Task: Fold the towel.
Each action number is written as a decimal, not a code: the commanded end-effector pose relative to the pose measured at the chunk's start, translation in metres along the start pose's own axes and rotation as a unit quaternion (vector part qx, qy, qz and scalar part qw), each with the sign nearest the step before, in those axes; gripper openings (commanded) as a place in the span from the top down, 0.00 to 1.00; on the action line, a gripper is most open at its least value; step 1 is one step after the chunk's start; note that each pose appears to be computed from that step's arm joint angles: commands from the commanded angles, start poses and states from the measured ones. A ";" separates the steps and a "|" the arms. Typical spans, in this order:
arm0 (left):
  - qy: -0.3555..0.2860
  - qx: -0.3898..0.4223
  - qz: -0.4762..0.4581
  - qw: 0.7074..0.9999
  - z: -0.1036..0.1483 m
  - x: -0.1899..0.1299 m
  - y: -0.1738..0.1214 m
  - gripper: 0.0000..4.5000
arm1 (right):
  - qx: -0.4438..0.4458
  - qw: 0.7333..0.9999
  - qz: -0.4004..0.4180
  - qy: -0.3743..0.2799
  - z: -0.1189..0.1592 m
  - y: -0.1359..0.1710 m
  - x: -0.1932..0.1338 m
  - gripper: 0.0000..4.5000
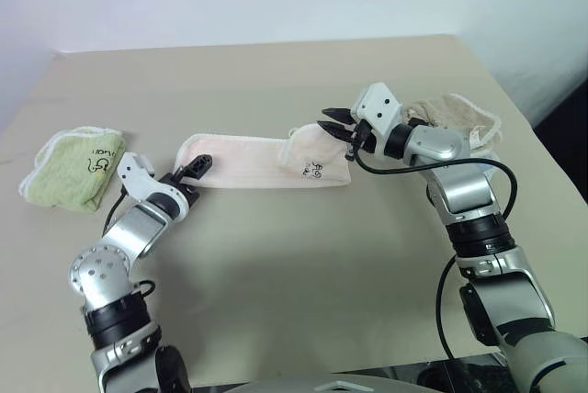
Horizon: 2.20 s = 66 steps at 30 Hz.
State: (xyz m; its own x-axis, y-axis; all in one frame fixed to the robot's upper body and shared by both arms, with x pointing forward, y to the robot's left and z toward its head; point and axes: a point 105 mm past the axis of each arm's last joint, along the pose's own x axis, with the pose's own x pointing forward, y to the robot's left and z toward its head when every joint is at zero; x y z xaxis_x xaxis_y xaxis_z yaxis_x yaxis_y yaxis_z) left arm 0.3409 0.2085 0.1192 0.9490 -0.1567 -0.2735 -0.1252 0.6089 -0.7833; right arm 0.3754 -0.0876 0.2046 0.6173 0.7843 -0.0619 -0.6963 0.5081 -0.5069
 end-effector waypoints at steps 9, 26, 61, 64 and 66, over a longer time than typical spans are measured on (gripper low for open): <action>-0.014 0.000 0.025 1.000 0.015 0.022 0.003 0.14 | 0.046 0.998 -0.032 0.011 -0.004 -0.002 -0.034 0.81; -0.153 0.146 -0.097 0.972 0.115 -0.005 -0.047 0.99 | 0.093 0.991 -0.041 0.089 -0.045 0.010 -0.076 0.81; 0.112 0.431 -0.404 0.799 -0.089 -0.006 -0.153 0.47 | 0.081 0.990 -0.084 0.084 -0.038 0.001 -0.072 0.81; 0.103 0.408 -0.426 0.801 -0.082 -0.017 -0.158 0.24 | 0.074 0.991 -0.079 0.077 -0.033 0.000 -0.067 0.81; 0.084 0.412 -0.420 0.804 -0.071 -0.019 -0.156 0.10 | 0.074 0.992 -0.079 0.067 -0.028 -0.003 -0.062 0.81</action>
State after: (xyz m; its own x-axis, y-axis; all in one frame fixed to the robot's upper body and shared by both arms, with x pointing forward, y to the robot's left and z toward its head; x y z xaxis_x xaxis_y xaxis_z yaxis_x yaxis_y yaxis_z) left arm 0.3244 0.0530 0.1888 0.5290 -0.8481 -0.0291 0.8360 0.5268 -0.1535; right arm 0.3480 -0.1533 0.1707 0.7631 0.6259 -0.1613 -0.6350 0.6795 -0.3674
